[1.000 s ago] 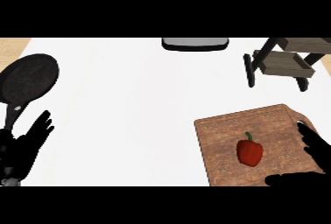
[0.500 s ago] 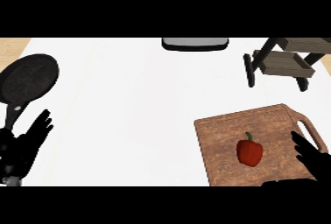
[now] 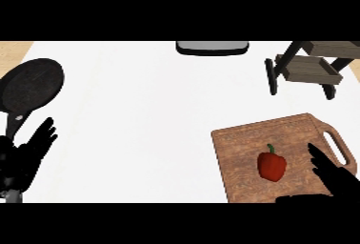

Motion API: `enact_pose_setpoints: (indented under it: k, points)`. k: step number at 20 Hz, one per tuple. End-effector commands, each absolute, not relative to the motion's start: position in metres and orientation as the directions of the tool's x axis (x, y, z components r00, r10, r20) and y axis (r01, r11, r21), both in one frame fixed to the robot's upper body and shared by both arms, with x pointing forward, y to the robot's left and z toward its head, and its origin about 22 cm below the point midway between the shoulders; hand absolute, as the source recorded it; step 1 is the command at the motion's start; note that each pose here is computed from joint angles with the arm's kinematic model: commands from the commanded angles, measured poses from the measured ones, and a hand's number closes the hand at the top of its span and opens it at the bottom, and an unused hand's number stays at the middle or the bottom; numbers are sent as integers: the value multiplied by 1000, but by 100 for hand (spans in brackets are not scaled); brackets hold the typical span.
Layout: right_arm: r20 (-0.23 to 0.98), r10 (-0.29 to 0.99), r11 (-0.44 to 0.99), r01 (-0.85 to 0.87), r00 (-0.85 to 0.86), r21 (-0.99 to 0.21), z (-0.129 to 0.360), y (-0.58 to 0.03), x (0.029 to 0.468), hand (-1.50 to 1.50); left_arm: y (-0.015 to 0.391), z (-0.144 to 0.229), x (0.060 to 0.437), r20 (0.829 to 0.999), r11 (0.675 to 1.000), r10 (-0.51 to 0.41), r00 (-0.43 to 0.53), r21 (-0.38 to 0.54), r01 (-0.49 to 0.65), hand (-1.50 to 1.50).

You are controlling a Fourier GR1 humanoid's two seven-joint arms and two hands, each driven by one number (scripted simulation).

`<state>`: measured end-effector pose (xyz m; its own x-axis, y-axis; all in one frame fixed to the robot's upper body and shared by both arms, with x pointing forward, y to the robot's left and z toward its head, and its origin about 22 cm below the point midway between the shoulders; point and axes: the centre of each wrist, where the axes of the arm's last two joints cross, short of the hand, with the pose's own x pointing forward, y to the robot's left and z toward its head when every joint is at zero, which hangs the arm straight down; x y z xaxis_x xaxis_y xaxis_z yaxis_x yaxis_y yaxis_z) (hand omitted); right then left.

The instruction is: Pick the bell pepper from the cutting board and place it in the tiered basket

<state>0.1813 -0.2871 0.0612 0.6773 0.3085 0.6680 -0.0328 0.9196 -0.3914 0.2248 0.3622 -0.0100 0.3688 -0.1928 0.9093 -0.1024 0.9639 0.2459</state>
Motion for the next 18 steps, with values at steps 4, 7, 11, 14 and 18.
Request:
enact_pose_setpoints:
  k: [4, 7, 11, 14, 18]
  points:
    - [673, 314, 917, -31, 669, -397, 50, -270, 206, -150, 372, -17, 222, 911, 962, -204, 360, 253, -97, 0]
    - [672, 311, 916, -23, 672, -400, 48, -283, 185, -150, 374, -10, 225, 914, 962, -203, 351, 253, -102, 0]
    - [667, 299, 925, -36, 683, -377, 42, -261, 212, -150, 348, -16, 228, 913, 963, -183, 364, 242, -121, 0]
    - [671, 297, 926, -34, 680, -375, 27, -271, 221, -150, 343, -29, 229, 909, 962, -204, 364, 255, -98, 0]
    - [681, 298, 930, -43, 668, -365, 1, -272, 226, -150, 363, -12, 219, 907, 966, -199, 371, 245, -83, 0]
